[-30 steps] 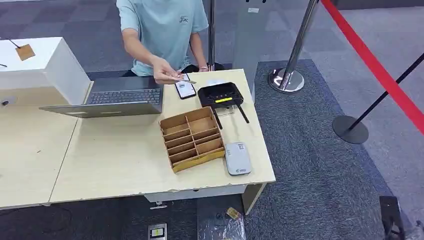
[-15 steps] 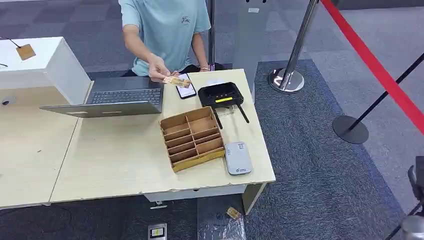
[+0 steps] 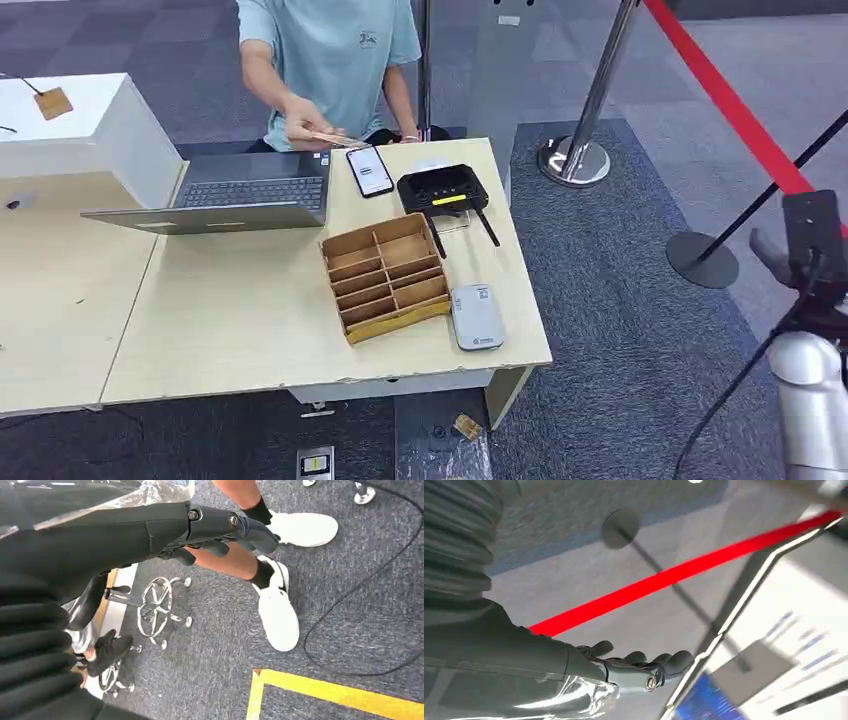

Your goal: Pass the card to the sensor for recognition and then transmit it.

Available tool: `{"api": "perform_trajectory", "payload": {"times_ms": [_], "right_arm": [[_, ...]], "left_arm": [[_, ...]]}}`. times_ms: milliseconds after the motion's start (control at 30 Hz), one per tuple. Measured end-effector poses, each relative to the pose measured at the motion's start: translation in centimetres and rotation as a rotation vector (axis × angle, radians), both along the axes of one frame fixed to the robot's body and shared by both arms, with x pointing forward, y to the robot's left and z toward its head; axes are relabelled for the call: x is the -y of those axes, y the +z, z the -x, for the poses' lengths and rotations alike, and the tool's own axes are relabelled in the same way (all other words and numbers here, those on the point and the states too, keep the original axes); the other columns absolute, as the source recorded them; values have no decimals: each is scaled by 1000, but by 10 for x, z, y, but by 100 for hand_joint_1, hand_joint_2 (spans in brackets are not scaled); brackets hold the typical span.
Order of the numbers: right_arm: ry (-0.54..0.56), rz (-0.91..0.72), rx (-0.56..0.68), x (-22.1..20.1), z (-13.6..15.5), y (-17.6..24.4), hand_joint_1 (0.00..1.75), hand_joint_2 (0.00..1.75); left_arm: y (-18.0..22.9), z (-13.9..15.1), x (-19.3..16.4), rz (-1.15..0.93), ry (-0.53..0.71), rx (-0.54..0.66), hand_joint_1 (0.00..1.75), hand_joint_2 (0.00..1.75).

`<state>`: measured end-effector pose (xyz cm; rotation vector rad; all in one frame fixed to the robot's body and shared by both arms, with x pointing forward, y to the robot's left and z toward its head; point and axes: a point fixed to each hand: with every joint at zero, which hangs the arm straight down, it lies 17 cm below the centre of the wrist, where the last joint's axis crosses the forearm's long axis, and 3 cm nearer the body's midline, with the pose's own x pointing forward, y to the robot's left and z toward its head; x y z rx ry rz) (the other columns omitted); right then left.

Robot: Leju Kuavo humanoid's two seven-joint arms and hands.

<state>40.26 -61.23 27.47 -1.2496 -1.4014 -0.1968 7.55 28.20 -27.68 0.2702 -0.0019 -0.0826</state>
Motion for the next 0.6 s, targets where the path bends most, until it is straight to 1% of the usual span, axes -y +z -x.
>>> {"api": "perform_trajectory", "payload": {"times_ms": [167, 267, 433, 500, 567, 600], "right_arm": [[179, 46, -7, -71, -47, 23, 0, 175], [264, 75, -15, -109, -66, 33, 0, 175], [416, 144, -31, -179, -94, 50, 0, 175], [448, 160, -34, -195, -99, 55, 0, 175], [504, 192, -41, -223, -107, 62, 0, 175], [534, 209, -46, -237, -110, 64, 0, 0]], "left_arm": [[0, -2, 1, 2, -13, 8, 0, 175], [0, -3, 2, 7, -22, 15, 0, 175], [0, -5, 3, 10, -41, 22, 0, 175], [0, -5, 3, 13, -49, 24, 0, 175], [0, -6, 4, 14, -60, 28, 0, 175], [0, -6, 4, 14, -62, 30, 0, 175]]}}
